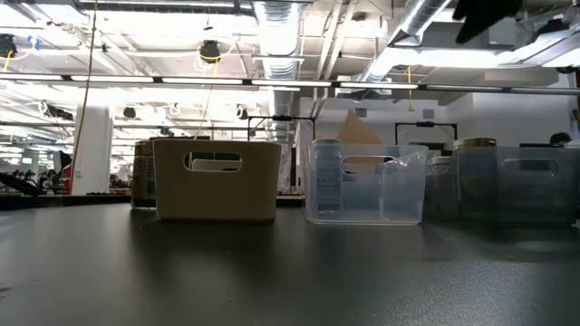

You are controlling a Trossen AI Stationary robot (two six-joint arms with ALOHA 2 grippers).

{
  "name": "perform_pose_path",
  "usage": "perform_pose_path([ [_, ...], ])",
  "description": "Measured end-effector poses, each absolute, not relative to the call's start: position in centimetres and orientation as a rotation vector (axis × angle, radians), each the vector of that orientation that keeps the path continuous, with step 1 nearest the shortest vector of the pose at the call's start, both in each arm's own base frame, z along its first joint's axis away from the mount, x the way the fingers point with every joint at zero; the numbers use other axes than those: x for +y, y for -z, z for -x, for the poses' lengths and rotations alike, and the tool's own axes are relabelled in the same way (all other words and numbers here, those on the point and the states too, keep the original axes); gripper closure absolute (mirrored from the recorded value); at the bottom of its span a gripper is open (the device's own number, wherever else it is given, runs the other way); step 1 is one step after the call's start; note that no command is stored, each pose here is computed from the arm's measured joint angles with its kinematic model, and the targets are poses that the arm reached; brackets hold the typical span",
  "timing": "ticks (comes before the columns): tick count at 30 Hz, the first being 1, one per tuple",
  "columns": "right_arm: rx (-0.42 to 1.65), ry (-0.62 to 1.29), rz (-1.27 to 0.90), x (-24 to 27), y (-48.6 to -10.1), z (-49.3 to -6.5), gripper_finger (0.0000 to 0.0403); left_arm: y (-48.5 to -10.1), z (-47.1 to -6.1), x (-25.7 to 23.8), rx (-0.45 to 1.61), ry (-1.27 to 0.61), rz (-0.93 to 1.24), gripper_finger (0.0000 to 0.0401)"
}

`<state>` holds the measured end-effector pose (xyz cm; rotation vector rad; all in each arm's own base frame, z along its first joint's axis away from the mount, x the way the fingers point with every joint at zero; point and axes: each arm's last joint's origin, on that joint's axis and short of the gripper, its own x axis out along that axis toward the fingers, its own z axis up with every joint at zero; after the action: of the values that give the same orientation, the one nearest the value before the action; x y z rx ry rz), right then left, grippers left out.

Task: Sort spices by type
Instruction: Put the bottom right red seasoning can into the white bin

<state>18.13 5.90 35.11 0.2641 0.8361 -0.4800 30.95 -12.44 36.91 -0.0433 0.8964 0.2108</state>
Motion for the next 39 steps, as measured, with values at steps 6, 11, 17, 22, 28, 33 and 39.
perform_pose_path([
  [6, 0.773, 0.481, -0.377, 6.4, -37.5, -18.2, 0.0086, -38.0, -29.7, -9.4, 0.749, -0.212, -0.028, 0.0118],
  [11, 0.831, 0.513, -0.436, 7.4, -38.4, -19.6, 0.0086, -36.0, -27.1, -6.8, 0.638, -0.188, 0.024, 0.0118],
  [17, 1.071, 0.622, -0.577, 8.8, -38.5, -21.6, 0.0091, -33.6, -22.9, -4.8, 0.489, -0.185, 0.115, 0.0118],
  [22, 1.188, 0.635, -0.744, 11.4, -37.9, -22.5, 0.0092, -32.3, -20.0, -3.9, 0.418, -0.193, 0.173, 0.0118],
  [28, 1.246, 0.739, -0.842, 15.6, -36.0, -22.0, 0.0092, -32.0, -18.2, -3.4, 0.375, -0.195, 0.232, 0.0118],
  [33, 1.259, 0.778, -0.912, 18.9, -34.3, -21.4, 0.0093, -32.1, -18.0, -3.4, 0.367, -0.191, 0.222, 0.0118],
  [39, 1.286, 0.900, -0.923, 22.7, -31.9, -20.2, 0.0093, -32.1, -18.0, -3.4, 0.365, -0.190, 0.217, 0.0118],
])
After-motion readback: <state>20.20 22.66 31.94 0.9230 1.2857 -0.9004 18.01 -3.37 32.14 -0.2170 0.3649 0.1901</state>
